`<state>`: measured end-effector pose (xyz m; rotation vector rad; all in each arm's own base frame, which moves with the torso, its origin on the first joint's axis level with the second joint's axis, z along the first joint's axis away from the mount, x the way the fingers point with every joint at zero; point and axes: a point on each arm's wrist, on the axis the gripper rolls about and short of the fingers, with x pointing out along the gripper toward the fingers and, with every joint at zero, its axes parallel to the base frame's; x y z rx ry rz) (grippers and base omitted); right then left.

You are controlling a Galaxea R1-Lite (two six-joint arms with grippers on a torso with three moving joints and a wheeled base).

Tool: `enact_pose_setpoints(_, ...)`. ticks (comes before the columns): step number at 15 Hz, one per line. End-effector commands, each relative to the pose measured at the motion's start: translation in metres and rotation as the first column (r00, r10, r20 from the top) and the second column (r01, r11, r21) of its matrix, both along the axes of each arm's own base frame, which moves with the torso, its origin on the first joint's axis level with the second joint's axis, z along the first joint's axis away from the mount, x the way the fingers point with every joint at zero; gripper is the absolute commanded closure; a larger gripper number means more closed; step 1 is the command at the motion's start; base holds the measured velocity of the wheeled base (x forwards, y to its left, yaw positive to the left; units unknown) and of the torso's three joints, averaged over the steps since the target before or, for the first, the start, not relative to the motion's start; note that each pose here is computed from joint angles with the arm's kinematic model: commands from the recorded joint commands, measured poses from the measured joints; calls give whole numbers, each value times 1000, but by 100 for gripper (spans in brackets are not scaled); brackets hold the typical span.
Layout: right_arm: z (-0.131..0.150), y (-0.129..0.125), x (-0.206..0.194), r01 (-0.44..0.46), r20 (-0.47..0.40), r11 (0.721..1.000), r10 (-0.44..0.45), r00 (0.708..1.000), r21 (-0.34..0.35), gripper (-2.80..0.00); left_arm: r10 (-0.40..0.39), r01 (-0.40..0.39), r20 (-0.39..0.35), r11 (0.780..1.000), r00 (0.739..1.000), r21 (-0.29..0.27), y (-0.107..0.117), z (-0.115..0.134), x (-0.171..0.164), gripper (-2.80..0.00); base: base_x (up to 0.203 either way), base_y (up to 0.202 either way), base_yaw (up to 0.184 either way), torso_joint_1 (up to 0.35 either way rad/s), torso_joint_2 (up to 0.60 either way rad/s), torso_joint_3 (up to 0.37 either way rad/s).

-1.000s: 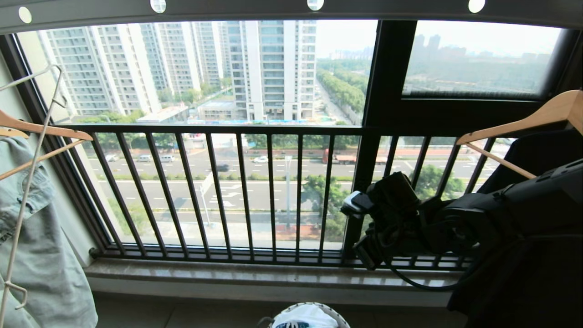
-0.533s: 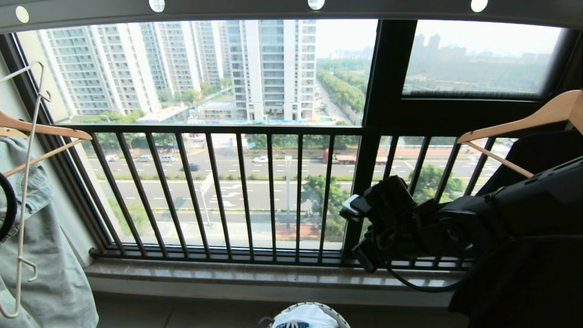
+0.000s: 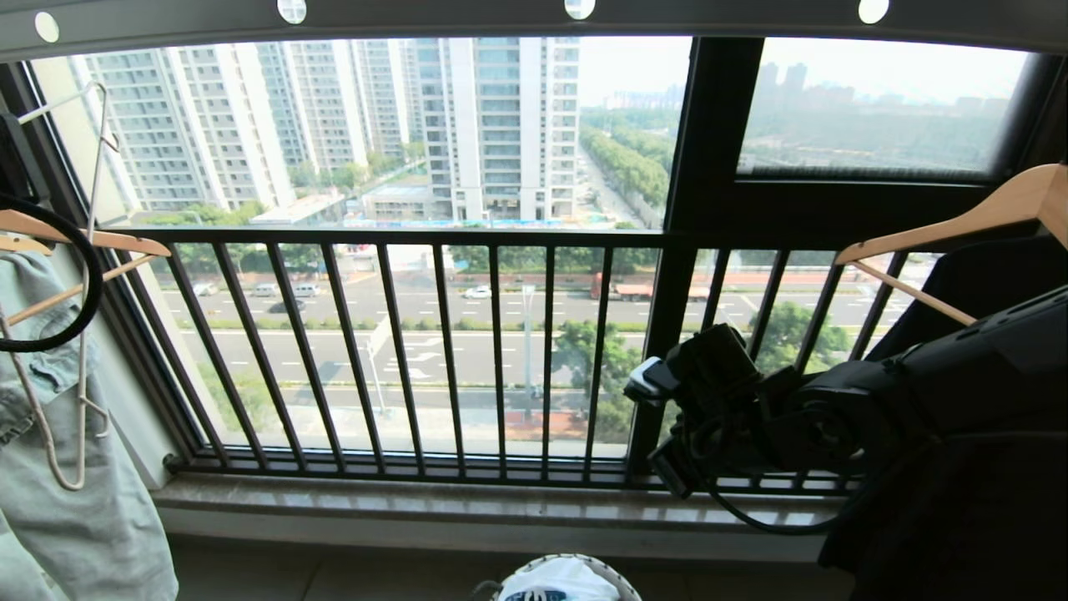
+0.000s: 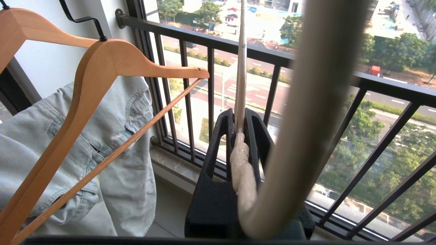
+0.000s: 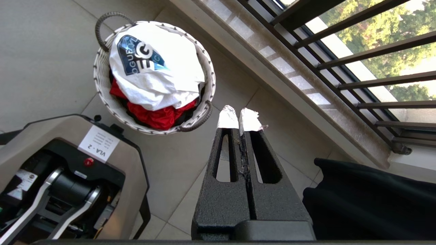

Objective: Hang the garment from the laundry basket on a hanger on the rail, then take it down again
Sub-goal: Hang the clothes rack on the clothesline

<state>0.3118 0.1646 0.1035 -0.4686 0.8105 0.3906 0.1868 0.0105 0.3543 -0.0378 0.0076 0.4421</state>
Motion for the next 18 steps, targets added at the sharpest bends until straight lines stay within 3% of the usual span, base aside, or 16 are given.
enact_pose_setpoints(1, 0, 0, 0, 5, 6, 1000, -5, 1000, -7, 0, 3, -3, -34, 1000, 999, -2, 0, -3, 29, 0, 0, 0, 0, 0, 0, 0)
enact_pose_setpoints(8, -6, 1, 3, 8, -9, 1000, -8, 1000, -17, 0, 31, -31, -49, 1000, 998, -4, 8, -4, 46, 0, 0, 0, 0, 0, 0, 0)
enact_pose_setpoints(12, -6, 1, 2, 8, -8, 1000, -8, 1000, -17, 0, -46, 46, -53, 999, 998, -15, 10, -5, 51, 0, 0, 0, 0, 0, 0, 0)
enact_pose_setpoints(18, -7, 2, 3, 7, -10, 1000, -7, 1000, -16, 0, -30, 29, -48, 999, 998, -15, 17, -2, 66, 0, 0, 0, 0, 0, 0, 0)
